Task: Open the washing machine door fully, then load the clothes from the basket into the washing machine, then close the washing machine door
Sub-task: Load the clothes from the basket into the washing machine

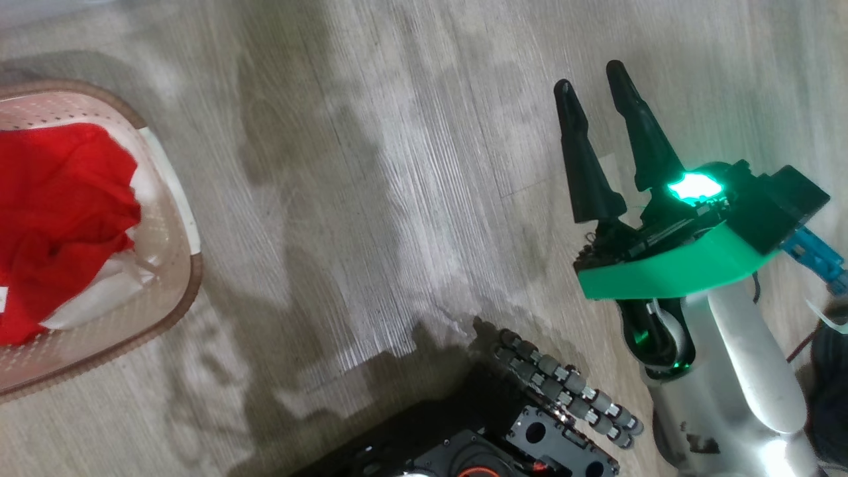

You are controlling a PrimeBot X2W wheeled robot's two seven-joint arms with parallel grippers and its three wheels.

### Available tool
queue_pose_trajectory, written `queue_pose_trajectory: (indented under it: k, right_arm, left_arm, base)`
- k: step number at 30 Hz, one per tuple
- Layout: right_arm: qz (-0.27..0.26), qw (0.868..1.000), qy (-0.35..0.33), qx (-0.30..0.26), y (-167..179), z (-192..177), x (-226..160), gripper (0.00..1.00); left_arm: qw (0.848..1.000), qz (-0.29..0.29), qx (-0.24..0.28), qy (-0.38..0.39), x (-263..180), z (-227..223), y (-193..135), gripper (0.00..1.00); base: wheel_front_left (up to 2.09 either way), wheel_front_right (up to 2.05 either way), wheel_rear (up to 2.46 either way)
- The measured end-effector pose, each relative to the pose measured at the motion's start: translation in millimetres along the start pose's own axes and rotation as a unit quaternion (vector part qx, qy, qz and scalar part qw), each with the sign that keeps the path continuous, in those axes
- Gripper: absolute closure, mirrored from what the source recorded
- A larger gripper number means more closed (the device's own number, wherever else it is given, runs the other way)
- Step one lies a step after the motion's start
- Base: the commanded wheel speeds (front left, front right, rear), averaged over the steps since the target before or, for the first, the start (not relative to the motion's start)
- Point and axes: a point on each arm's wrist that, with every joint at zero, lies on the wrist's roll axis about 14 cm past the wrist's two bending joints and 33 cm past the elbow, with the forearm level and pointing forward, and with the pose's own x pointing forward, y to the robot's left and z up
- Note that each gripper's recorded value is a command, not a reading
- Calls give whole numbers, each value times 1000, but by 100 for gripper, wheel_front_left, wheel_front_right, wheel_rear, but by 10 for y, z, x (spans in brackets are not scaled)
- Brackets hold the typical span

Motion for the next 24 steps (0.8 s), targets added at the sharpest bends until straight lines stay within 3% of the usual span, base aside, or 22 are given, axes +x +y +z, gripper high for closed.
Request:
queue_pose_trajectory:
  k: [1,10,24]
  right_arm:
    - [1,1000,-1,-1,3,5,3,0]
    - [11,1000,-26,-10,66,204,-6,0]
    - [29,998,-51,-14,214,383,-73,0]
  left_arm:
    - [1000,-1,2,0,-12,2,-4,1]
    - [999,-14,46,-19,-308,87,-181,0]
    - [992,-40,36,-116,-1337,471,-508,0]
  base:
    - [0,0,0]
    - [0,0,0]
    - [0,0,0]
